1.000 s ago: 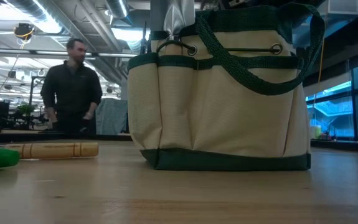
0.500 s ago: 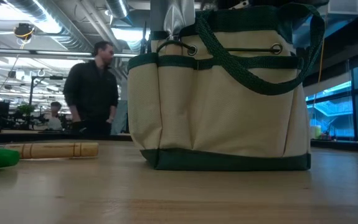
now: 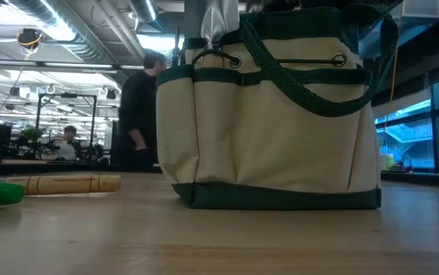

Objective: Pick & Place Garden tools in Gardening bag
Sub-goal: Put the green fruit pruner into the green gardening bag

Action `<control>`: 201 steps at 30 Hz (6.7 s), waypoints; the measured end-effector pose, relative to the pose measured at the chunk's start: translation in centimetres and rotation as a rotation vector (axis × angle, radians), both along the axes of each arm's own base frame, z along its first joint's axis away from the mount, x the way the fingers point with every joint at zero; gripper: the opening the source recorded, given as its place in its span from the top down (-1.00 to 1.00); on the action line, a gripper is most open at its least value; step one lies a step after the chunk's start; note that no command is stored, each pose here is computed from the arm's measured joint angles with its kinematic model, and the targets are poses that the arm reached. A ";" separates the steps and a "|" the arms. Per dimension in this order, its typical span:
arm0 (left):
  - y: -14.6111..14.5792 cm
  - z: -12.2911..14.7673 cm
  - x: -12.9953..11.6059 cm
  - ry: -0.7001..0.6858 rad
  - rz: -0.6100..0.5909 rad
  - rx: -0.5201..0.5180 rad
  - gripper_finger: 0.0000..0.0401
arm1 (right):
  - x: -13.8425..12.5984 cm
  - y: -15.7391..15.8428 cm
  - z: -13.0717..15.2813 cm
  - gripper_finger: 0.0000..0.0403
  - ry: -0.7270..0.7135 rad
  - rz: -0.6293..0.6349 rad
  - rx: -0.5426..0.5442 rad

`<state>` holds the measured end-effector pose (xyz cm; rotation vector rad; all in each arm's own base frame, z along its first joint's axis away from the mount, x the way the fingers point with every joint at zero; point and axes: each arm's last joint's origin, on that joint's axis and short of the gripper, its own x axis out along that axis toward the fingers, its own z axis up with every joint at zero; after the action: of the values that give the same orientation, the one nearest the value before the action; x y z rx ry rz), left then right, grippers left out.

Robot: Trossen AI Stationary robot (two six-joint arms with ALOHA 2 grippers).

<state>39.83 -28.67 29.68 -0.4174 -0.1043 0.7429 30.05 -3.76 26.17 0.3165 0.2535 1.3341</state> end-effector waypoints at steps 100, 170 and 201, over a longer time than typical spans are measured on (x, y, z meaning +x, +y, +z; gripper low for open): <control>17.5 4.6 3.2 0.246 -0.117 -0.286 0.94 | 0.1 -1.3 -0.5 0.83 0.165 -0.262 -0.012; 37.0 16.1 2.0 -0.500 -1.602 0.375 0.96 | -6.6 1.1 9.1 0.43 -0.038 -0.290 0.030; 40.1 18.9 -2.2 -0.550 -1.592 0.487 0.96 | -5.9 -4.3 11.6 0.83 -0.017 -0.530 0.493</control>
<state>37.65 11.40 48.55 -0.1202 -0.3930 -0.9720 24.11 -8.01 37.79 0.7319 -0.1754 0.8553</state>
